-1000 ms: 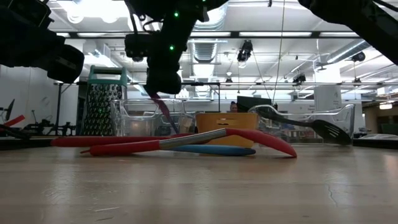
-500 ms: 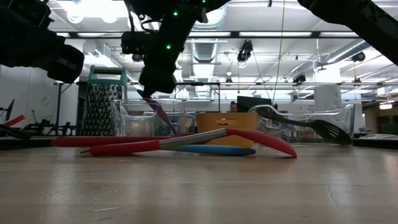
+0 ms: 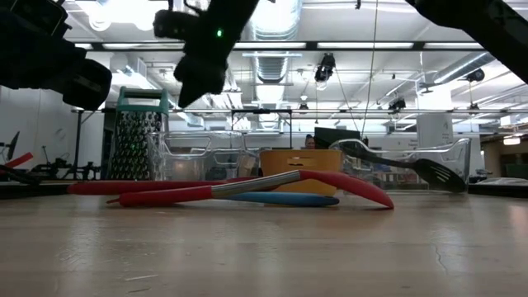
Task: Pick & Place Kitchen Items
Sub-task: Put the bottom red slotted serving spoon into the right transparent bin
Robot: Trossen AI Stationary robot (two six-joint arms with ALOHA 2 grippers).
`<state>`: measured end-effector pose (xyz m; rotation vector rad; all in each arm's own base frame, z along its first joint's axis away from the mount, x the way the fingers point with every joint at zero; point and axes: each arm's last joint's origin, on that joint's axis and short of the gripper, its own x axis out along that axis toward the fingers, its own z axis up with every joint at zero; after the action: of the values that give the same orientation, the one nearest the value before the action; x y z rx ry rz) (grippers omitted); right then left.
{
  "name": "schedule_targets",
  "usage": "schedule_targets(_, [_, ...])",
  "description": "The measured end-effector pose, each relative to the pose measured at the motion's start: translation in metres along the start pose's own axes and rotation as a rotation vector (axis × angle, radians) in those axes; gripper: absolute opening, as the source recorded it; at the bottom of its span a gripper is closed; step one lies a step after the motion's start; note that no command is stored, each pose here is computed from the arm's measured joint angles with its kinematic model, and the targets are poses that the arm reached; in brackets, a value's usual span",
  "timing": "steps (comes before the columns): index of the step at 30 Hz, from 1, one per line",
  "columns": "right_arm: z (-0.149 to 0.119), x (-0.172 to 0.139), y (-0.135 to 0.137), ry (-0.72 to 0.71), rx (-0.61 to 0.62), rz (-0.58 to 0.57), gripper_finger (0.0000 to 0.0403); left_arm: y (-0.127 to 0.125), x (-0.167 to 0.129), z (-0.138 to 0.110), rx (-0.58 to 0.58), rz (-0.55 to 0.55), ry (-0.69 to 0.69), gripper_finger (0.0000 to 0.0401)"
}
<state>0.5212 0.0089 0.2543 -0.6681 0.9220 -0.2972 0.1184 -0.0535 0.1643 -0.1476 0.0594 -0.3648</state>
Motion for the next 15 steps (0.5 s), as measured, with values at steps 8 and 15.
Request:
schedule_targets(8, [0.017, -0.049, 0.034, -0.044, -0.019, 0.204, 0.0188, 0.000, 0.000, 0.000, 0.000, -0.001, -0.001, 0.0051])
schedule_targets(15, [0.023, -0.080, 0.070, -0.065, 0.089, 0.467, 0.0183, 0.000, 0.000, 0.000, 0.000, 0.000, 0.000, 0.0051])
